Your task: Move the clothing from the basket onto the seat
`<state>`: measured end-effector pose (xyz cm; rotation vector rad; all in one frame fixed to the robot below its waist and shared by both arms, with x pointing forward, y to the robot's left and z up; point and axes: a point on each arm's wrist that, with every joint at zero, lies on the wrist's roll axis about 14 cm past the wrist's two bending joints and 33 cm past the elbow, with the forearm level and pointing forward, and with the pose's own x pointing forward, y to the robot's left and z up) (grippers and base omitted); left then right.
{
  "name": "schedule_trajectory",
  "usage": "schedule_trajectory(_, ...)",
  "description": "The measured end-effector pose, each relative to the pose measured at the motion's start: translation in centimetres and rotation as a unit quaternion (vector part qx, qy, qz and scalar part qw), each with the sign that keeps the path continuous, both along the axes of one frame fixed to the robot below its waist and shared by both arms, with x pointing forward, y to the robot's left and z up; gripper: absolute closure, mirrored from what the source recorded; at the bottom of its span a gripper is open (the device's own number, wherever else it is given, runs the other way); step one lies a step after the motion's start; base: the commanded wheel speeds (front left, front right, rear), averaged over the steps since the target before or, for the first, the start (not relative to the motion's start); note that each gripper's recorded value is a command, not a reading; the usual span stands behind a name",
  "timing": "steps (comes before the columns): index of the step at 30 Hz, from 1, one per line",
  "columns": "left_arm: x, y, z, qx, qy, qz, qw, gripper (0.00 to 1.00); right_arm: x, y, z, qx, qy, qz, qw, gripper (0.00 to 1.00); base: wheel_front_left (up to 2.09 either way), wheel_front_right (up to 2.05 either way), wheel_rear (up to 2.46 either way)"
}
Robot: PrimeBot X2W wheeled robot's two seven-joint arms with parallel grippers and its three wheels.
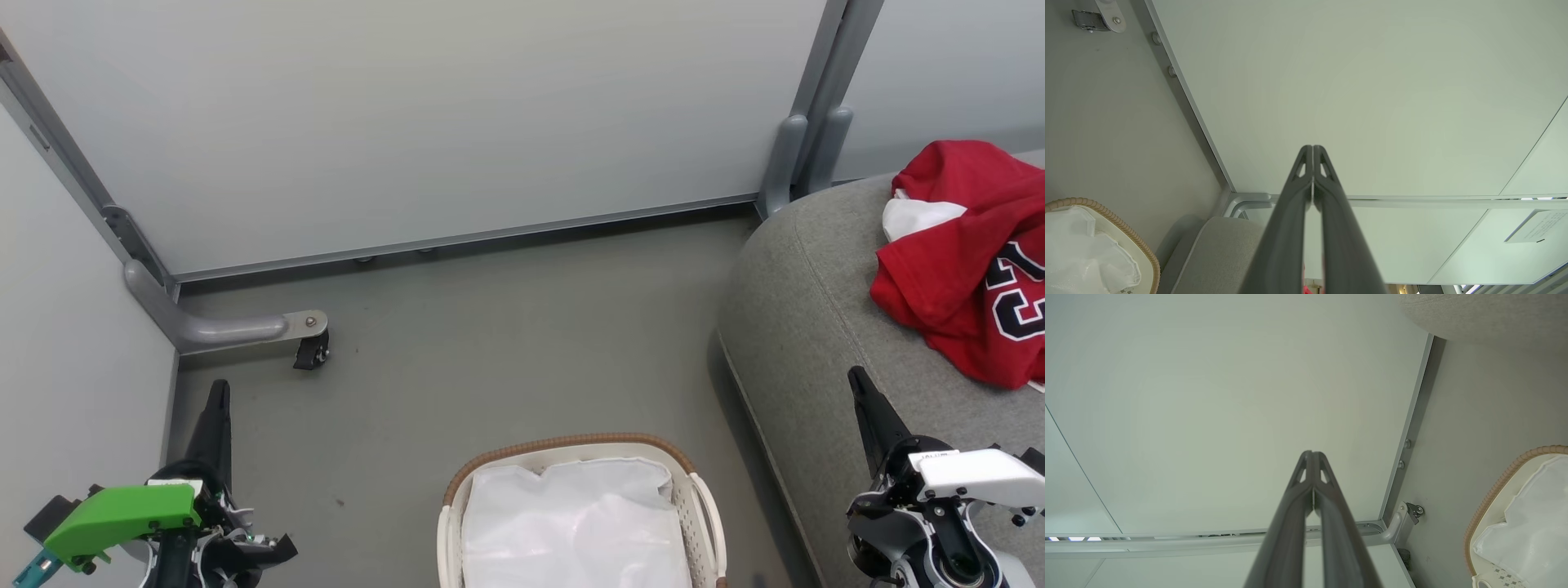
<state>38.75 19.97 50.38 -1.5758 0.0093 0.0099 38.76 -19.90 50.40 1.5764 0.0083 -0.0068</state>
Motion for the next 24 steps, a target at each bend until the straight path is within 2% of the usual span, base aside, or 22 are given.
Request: schedule_trajectory(24, 0.00, 0.00, 0.00, 0.000, 0.000, 0.000, 1.000, 1.00, 0.00, -0.01, 0.01, 0.000, 0.000, 0.000, 1.000, 1.00, 0.00, 0.00, 0.00)
